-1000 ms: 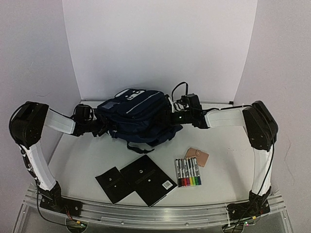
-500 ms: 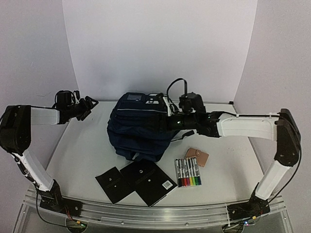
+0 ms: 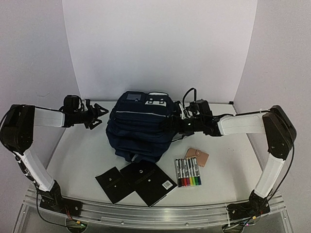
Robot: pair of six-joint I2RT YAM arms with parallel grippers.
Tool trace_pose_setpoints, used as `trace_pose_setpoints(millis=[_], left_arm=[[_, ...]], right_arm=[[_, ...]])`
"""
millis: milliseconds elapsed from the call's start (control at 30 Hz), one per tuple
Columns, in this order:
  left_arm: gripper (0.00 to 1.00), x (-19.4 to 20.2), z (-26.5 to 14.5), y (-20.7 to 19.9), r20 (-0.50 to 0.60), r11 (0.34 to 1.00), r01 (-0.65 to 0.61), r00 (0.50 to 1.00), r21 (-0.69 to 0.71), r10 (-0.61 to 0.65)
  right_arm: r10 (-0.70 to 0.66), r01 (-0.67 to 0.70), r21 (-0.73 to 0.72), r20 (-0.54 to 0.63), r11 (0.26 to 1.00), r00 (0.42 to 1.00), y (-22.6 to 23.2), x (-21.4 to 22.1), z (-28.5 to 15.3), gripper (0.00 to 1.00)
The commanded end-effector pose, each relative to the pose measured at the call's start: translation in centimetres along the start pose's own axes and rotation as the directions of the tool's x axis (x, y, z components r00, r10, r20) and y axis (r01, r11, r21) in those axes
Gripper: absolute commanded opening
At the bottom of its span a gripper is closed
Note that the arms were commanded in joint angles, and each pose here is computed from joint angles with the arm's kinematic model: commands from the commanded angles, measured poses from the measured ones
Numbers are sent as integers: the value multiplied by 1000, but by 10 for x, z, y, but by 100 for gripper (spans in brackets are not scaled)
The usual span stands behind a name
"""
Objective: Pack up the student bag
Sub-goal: Adjust the student bag at the center of the board.
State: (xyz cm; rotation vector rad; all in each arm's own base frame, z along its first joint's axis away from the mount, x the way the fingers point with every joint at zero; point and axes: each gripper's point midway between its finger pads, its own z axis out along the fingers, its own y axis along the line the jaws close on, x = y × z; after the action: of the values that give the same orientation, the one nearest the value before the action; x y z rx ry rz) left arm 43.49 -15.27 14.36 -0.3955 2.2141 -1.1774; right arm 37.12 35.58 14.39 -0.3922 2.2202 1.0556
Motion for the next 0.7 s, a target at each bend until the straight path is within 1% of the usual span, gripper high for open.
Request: trace_pose_setpoints(millis=[0,67,133,200,267,333,433,500,600,667], left_arm=[[76,6,37,-50,-68,985,-46,996,169,59],[72,5,53,-53,-82,978,-57,994,200,75],[68,-5,63,-58,-65,970,-68,994,232,85],[67,-15,73,-59,-52,963,-98,992,250,114],[67,-30,80,-65,-38,956,-142,987,255,157],[67,-42,82,-59,-24,958,-176,982,227,186],[72,-75,69,-48,38,966,-211,977,151,208],[76,-92,52,-41,73,968,-231,972,99,224],[83,-110,23,-30,121,967,-254,959,-20,255],[87,-111,2,-22,127,964,-246,958,-100,258]], right_arm=[[-58,52,-230,-17,972,998,62,17,17,83],[-79,66,-291,-33,954,996,86,28,26,78],[-100,77,-346,-49,935,994,111,41,37,76],[-108,79,-385,-55,919,993,130,49,48,75],[-103,75,-403,-48,912,994,140,50,55,74],[-100,87,-389,-11,917,995,143,40,53,75],[-109,122,-335,57,934,992,145,19,36,82],[-133,150,-298,77,943,988,147,9,16,84],[-181,196,-216,87,957,980,143,3,-15,87],[-194,205,-139,89,969,977,128,2,-33,88]])
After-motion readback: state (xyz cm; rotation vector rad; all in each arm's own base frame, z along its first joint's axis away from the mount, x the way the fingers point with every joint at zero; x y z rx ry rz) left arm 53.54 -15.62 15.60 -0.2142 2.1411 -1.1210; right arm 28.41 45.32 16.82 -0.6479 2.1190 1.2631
